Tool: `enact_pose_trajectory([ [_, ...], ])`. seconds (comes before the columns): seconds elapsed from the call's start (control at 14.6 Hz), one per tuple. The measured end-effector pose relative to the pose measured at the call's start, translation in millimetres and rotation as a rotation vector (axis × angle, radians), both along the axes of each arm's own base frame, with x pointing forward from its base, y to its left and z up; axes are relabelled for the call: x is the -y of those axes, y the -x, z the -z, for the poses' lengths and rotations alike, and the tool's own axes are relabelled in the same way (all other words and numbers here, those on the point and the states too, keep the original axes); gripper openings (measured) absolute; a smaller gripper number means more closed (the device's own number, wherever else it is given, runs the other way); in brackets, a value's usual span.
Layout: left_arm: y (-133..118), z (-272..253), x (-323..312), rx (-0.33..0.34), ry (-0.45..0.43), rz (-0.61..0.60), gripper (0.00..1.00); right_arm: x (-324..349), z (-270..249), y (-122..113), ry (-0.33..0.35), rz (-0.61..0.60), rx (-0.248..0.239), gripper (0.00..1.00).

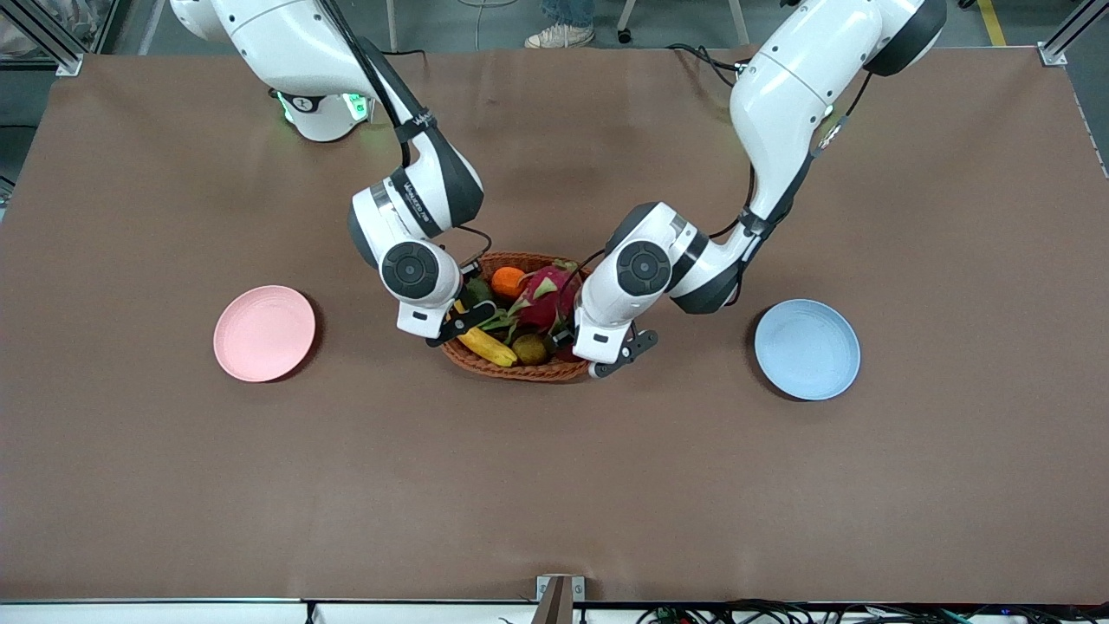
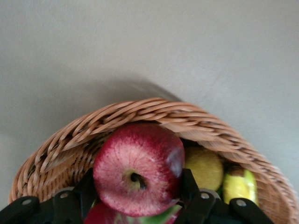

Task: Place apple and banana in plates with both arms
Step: 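Carry the red apple with the left gripper over the blue plate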

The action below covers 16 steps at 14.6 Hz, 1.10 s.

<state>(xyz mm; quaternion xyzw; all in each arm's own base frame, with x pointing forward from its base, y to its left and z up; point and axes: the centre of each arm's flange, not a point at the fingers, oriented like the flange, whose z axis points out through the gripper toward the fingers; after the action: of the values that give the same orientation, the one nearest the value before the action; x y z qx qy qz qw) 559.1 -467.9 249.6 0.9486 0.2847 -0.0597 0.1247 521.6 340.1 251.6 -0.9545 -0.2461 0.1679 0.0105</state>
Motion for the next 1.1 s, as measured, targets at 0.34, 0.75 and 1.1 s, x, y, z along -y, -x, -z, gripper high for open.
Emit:
enact_pose_trajectory([
  [0.34, -18.2, -67.9, -22.6, 0.028, -0.020, -0.016, 0.76, -12.4, -0.6, 7.5, -0.001, -0.023, 0.003, 0.52],
  [0.75, -62.4, -112.3, -160.3, 0.007, -0.174, 0.143, 0.76, -14.5, -3.4, 6.3, 0.016, -0.050, 0.026, 0.52],
  [1.1, -64.2, -66.8, -258.1, -0.128, -0.315, 0.174, 0.76, -12.3, -3.3, 5.0, 0.023, -0.052, 0.029, 0.51],
])
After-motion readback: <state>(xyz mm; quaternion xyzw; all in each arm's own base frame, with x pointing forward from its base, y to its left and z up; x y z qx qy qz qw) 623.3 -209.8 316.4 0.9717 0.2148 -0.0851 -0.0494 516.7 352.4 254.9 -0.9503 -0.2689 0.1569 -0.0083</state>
